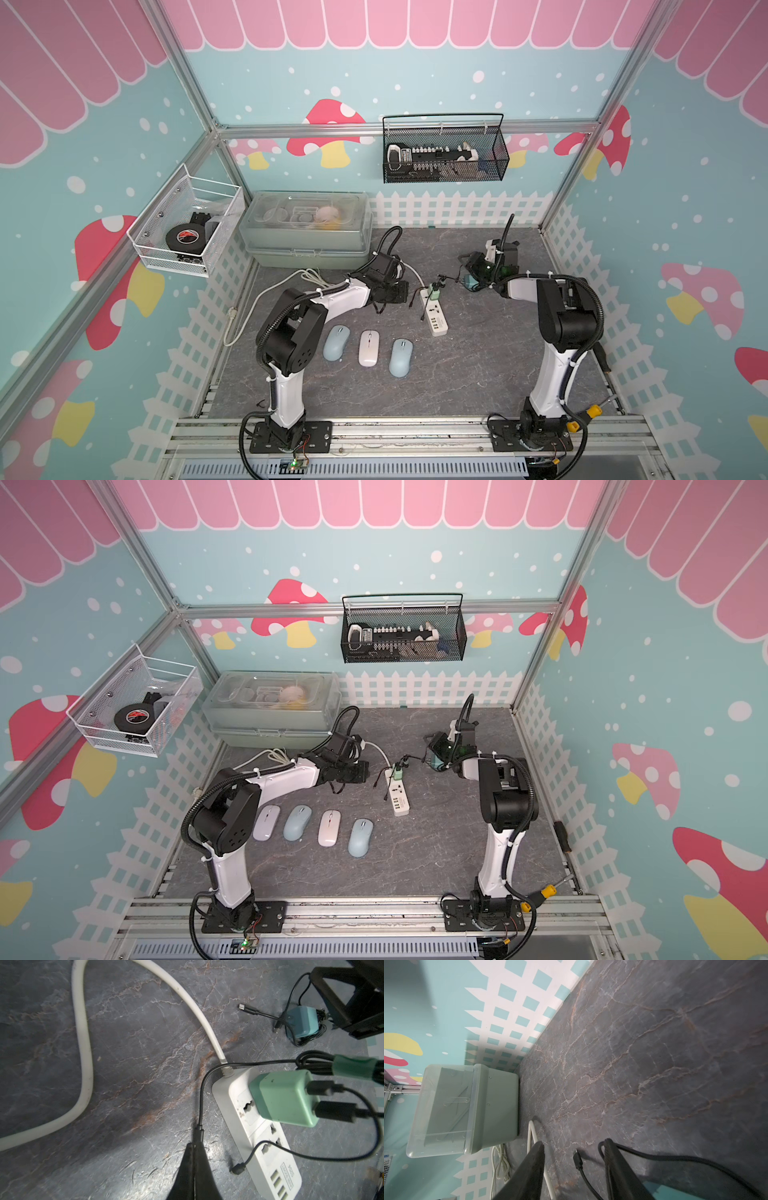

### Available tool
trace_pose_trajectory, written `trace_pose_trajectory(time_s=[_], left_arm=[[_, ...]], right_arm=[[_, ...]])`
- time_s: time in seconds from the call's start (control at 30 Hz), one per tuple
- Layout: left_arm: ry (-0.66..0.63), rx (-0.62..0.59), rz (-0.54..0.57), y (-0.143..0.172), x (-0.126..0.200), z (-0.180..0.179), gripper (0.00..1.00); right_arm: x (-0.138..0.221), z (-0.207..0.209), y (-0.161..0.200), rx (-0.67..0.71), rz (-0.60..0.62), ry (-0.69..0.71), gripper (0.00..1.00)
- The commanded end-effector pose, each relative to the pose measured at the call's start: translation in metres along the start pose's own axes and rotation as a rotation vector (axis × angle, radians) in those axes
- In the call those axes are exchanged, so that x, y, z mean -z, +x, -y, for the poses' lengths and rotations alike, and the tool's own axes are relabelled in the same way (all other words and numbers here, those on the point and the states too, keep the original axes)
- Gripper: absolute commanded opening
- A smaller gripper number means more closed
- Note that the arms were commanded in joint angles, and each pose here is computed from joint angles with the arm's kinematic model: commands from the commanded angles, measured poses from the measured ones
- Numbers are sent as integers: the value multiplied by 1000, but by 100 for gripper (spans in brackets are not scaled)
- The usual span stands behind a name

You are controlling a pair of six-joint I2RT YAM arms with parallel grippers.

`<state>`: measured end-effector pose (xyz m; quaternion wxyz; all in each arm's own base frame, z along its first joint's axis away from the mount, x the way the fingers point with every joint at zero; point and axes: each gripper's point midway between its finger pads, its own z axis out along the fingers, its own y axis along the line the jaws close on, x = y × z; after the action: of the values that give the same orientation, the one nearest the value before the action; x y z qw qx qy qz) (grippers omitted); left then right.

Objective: Unplug the wireless mouse
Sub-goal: Place the plug at the center of the board.

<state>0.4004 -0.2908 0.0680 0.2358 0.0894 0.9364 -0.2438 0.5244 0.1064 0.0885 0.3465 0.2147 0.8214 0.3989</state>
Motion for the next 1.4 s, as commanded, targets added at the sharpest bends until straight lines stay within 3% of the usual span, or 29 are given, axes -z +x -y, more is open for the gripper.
trace_pose_trajectory(time_s=[0.0, 0.3, 0.73, 1.07, 1.37], left_arm=[[-2, 17, -14, 5, -6, -7, 0], [-8, 20, -15, 6, -5, -9, 0], [16, 30, -17, 7, -5, -7, 0], [53, 13, 8, 3, 4, 5, 0], [81, -2, 30, -5, 6, 18, 0]], right_arm=[[-7, -6, 2, 20, -24, -15, 48], [-34, 19, 6, 7, -80, 38, 48], [-3, -48, -25, 220, 26, -105, 50], [49, -95, -20, 279, 87, -173, 50], [109, -103, 39, 475, 56, 17, 50]])
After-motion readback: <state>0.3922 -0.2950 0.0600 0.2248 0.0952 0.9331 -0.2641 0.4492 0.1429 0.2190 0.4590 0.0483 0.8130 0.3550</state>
